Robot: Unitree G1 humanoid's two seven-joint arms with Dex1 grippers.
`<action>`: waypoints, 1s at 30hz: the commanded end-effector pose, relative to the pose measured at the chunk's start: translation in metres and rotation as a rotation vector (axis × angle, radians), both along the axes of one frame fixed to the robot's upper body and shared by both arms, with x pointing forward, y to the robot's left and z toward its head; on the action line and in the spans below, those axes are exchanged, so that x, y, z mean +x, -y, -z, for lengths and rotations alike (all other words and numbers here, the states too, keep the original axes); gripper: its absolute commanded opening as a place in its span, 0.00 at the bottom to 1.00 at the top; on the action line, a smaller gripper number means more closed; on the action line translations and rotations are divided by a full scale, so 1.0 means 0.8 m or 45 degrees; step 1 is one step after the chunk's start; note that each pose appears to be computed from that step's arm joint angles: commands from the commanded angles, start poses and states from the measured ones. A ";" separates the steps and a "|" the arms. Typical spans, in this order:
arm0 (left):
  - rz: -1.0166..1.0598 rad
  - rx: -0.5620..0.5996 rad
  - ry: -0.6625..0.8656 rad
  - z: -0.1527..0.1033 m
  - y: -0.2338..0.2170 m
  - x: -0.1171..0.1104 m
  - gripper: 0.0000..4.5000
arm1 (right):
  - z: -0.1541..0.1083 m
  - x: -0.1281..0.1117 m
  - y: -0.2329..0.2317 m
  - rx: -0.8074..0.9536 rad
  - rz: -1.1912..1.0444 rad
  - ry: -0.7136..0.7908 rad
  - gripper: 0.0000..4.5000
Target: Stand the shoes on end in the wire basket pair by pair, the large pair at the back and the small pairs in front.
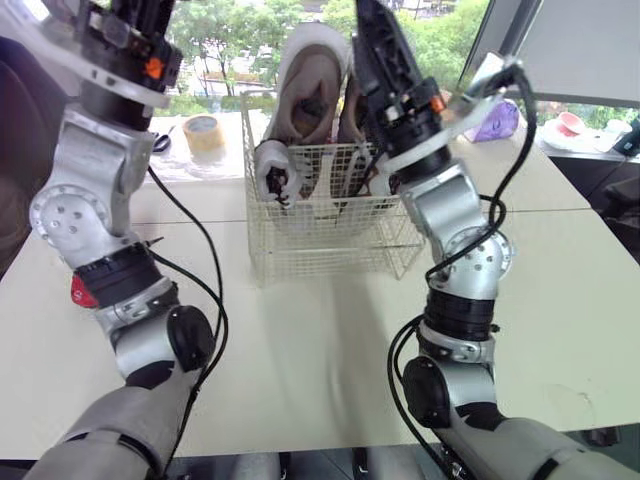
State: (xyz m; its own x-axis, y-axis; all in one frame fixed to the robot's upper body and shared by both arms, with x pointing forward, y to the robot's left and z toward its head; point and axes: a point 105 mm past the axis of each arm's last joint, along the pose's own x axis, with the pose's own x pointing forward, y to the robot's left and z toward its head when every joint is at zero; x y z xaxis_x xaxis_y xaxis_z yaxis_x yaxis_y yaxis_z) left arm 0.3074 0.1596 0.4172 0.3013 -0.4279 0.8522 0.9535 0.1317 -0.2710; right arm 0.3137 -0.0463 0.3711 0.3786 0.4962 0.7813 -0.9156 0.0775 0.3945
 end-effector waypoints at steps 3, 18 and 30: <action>0.007 0.063 0.027 0.005 0.020 -0.008 0.05 | -0.031 -0.029 -0.008 0.063 -0.084 0.102 0.99; -0.033 0.253 -0.054 0.049 0.047 0.003 0.05 | -0.040 -0.032 -0.001 0.122 -0.083 0.092 0.70; -0.086 0.414 -0.068 0.077 0.048 -0.014 0.69 | -0.046 -0.028 0.013 0.085 -0.051 0.131 0.13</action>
